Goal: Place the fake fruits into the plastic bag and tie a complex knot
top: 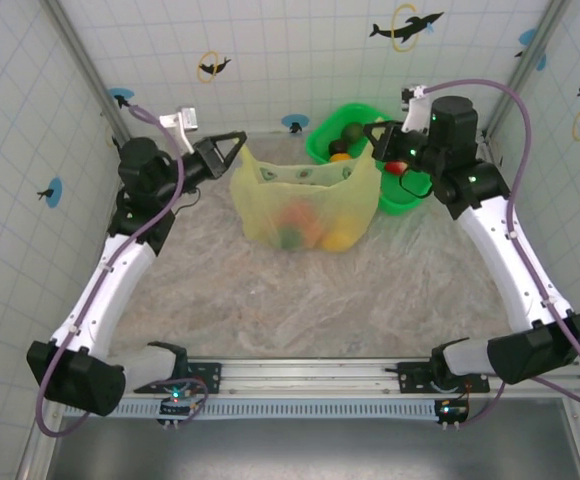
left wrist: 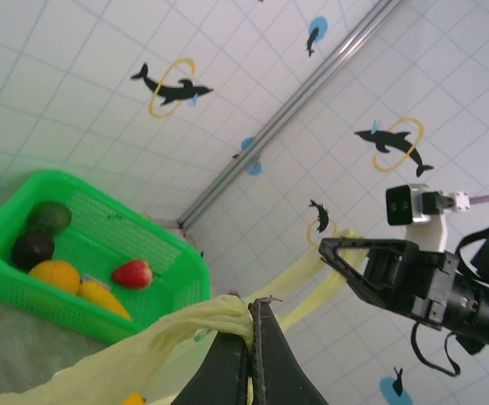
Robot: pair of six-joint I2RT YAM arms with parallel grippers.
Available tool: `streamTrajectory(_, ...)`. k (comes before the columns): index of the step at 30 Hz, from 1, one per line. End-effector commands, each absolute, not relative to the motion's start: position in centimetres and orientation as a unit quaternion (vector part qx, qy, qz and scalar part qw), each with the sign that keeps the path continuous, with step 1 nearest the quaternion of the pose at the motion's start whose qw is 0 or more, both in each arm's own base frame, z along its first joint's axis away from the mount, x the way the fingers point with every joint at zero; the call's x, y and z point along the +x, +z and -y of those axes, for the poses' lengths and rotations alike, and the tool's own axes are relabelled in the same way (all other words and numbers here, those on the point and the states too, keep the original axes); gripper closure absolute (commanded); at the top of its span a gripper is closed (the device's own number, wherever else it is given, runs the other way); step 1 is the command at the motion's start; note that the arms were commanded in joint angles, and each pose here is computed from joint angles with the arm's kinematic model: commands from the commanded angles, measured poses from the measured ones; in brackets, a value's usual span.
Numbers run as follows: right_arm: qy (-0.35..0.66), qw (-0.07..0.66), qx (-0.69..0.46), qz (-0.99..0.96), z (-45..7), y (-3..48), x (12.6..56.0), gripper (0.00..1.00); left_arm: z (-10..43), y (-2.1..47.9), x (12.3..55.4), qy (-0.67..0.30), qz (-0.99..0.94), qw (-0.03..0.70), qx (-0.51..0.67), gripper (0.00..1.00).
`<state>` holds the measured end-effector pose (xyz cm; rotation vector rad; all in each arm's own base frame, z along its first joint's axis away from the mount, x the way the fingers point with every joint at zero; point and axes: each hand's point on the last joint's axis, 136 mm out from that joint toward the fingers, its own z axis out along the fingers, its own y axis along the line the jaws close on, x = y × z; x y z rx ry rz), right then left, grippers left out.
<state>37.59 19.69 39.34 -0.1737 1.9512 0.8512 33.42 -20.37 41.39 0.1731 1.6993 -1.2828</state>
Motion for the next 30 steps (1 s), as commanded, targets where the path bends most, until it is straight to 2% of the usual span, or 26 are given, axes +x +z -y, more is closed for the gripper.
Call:
streamTrajectory(1, 0.351, 0.463, -0.078, -0.81, -19.8, 37.0, 37.6, 0.95, 21.1, 39.7, 32.5, -0.54, -0.699, 0.461, 0.081, 1.0)
streamTrajectory(4, 0.359, 0.461, -0.078, -0.808, -20.0, 36.7, 37.3, 0.94, 21.6, 39.5, 31.6, -0.546, -0.695, 0.458, 0.1, 0.99)
streamTrajectory(8, 0.371, 0.464, -0.086, -0.8, -20.3, 37.7, 37.2, 0.94, 22.0, 39.9, 30.1, -0.549, -0.679, 0.467, 0.141, 0.68)
streamTrajectory(12, 0.387, 0.455, -0.1, -0.796, -21.0, 38.4, 37.1, 0.92, 22.4, 39.4, 28.9, -0.549, -0.669, 0.471, 0.171, 0.53)
streamTrajectory(16, 0.391, 0.456, -0.102, -0.793, -21.1, 38.9, 37.1, 0.92, 22.7, 38.4, 28.1, -0.54, -0.666, 0.476, 0.194, 0.47)
streamTrajectory(22, 0.404, 0.45, -0.108, -0.789, -21.4, 39.4, 36.6, 0.92, 22.8, 35.8, 27.8, -0.473, -0.687, 0.502, 0.228, 0.42)
streamTrajectory(30, 0.404, 0.446, -0.107, -0.791, -21.4, 39.1, 36.6, 0.9, 25.9, 33.2, 24.6, -0.429, -0.666, 0.5, 0.35, 0.34)
